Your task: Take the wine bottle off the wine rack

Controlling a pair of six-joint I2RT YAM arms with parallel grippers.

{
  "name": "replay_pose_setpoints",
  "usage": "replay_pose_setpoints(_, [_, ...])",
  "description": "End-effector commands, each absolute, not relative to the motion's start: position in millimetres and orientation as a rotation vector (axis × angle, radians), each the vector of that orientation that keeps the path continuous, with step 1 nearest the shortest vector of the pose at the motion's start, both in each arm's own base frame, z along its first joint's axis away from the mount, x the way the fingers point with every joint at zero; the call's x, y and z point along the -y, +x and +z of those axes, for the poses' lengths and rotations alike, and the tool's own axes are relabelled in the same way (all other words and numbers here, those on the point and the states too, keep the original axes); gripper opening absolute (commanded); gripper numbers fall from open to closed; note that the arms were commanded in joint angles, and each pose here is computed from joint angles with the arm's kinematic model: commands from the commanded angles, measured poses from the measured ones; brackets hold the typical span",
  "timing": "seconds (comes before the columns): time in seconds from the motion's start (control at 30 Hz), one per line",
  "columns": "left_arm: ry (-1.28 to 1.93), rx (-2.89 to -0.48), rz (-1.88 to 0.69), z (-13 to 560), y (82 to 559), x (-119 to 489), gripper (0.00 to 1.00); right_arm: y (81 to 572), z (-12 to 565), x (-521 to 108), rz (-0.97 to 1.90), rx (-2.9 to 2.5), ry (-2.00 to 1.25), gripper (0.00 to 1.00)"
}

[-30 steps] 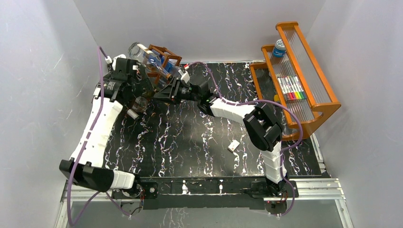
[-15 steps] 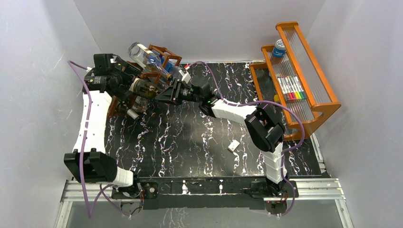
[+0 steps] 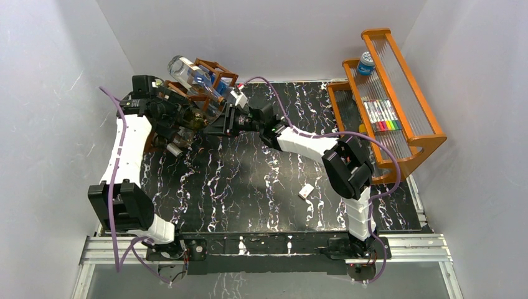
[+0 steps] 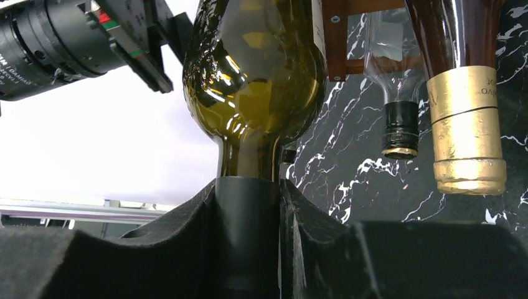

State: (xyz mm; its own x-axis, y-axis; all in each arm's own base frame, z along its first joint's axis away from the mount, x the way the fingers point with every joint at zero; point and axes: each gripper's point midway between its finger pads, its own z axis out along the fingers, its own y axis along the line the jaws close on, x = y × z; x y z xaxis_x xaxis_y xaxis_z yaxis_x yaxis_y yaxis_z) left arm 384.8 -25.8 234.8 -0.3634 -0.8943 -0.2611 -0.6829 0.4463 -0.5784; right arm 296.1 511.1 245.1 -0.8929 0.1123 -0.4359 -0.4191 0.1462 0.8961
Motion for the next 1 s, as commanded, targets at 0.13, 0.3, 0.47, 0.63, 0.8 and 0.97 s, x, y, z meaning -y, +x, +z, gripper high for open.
replay_pose_setpoints(0.13, [-1.324,-2.217,-0.444,202.5,384.7,23.1,0.94,260.3,290.0,-526.3,1.880,-1.878,-0.659,0.34])
replay_pose_setpoints(0.3, [-1.288,-2.189,-0.476,209.9,385.0,24.8,0.66,260.4,284.7,-524.1,1.857,-1.920,-0.665,0.62])
replay_pose_setpoints(0.47, [-1.277,-2.158,-0.505,217.0,380.9,26.4,0.51,264.1,279.8,-524.2,1.870,-1.967,-0.632,0.74])
replay_pose_setpoints(0.63, [-1.264,-2.150,-0.535,223.6,378.8,29.7,0.45,265.3,270.1,-526.8,1.880,-2.016,-0.607,0.74])
replay_pose_setpoints(0.8, [-1.246,-2.145,-0.545,227.8,371.5,31.1,0.43,271.7,265.6,-531.4,1.876,-2.051,-0.556,0.60])
replay_pose_setpoints(0.97, [-1.211,-2.147,-0.537,229.5,363.4,30.7,0.44,272.7,268.4,-535.7,1.914,-2.059,-0.546,0.31])
